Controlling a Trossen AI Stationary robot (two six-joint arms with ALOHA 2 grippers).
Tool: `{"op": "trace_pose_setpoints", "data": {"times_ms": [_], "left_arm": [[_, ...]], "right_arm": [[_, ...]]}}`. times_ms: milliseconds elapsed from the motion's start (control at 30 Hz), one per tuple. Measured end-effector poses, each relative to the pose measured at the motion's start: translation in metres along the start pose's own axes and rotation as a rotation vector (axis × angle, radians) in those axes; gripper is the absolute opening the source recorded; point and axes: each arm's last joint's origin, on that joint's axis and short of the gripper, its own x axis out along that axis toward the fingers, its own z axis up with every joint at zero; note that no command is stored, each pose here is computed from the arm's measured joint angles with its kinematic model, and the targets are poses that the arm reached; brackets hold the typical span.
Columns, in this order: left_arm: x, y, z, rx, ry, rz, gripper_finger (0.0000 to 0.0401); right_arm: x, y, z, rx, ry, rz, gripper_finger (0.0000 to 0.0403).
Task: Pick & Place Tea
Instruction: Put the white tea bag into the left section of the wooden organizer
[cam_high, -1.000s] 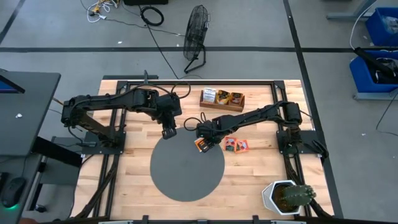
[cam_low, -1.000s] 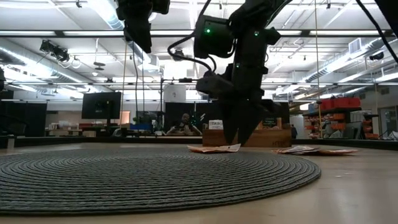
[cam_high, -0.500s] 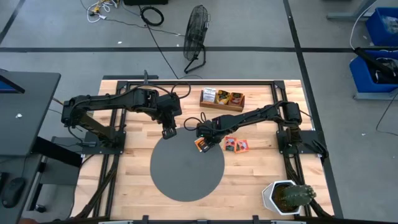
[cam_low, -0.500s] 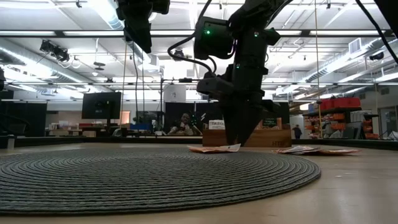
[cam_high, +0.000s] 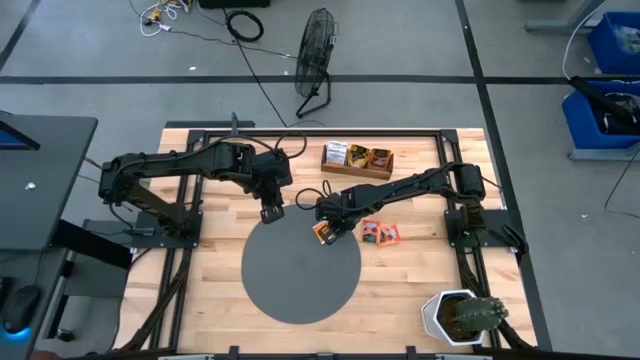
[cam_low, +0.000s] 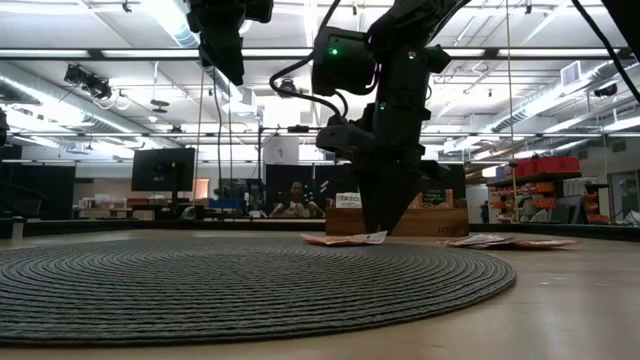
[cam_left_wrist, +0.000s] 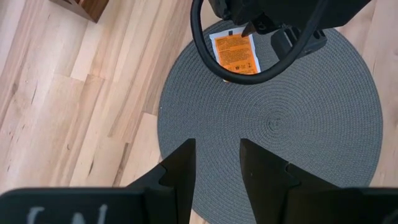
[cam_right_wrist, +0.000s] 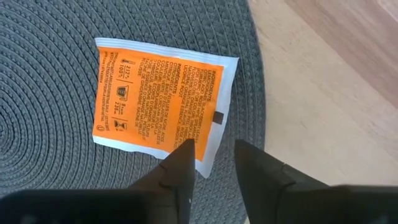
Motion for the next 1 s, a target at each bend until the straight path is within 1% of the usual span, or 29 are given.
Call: {"op": "trace_pose_setpoints", "data": {"times_ms": [133,333,500,567,633,800,833,1000], "left_arm": [[0.000,0.000,0.000,-0.002,0.000,0.000,0.0128],[0.000,0.000,0.000,-0.002,-0.001,0.000,0.0128],[0.000,0.000,0.000,-0.001,-0.001,0.000,0.0128],[0.000,0.000,0.000,-0.001,-0.001,0.000,0.0128],[0.000,0.000,0.000,-0.001,-0.001,0.000,0.0128],[0.000,0.000,0.000,0.001,-0.001,0.000,0.0128],[0.000,0.000,0.000,0.000,-0.001,0.000,0.0128],[0.000,0.000,0.000,0.001,-0.001,0.000,0.0128]], "right_arm": [[0.000,0.000,0.000,0.001,0.000,0.000,0.0123],[0.011,0.001,0.001,0.004,0.015,0.005,0.0123],[0.011,0.001,0.001,0.005,0.017,0.007,0.0120],[0.011,0.000,0.002,0.005,0.020,0.007,0.0110],[0.011,-0.001,0.002,0.003,0.024,0.003,0.0091],[0.013,-0.001,0.002,-0.038,0.040,0.008,0.0019],[0.013,-0.001,0.002,-0.048,0.042,0.013,0.0010],[0.006,-0.001,0.001,-0.078,0.040,0.025,0.0004]]}}
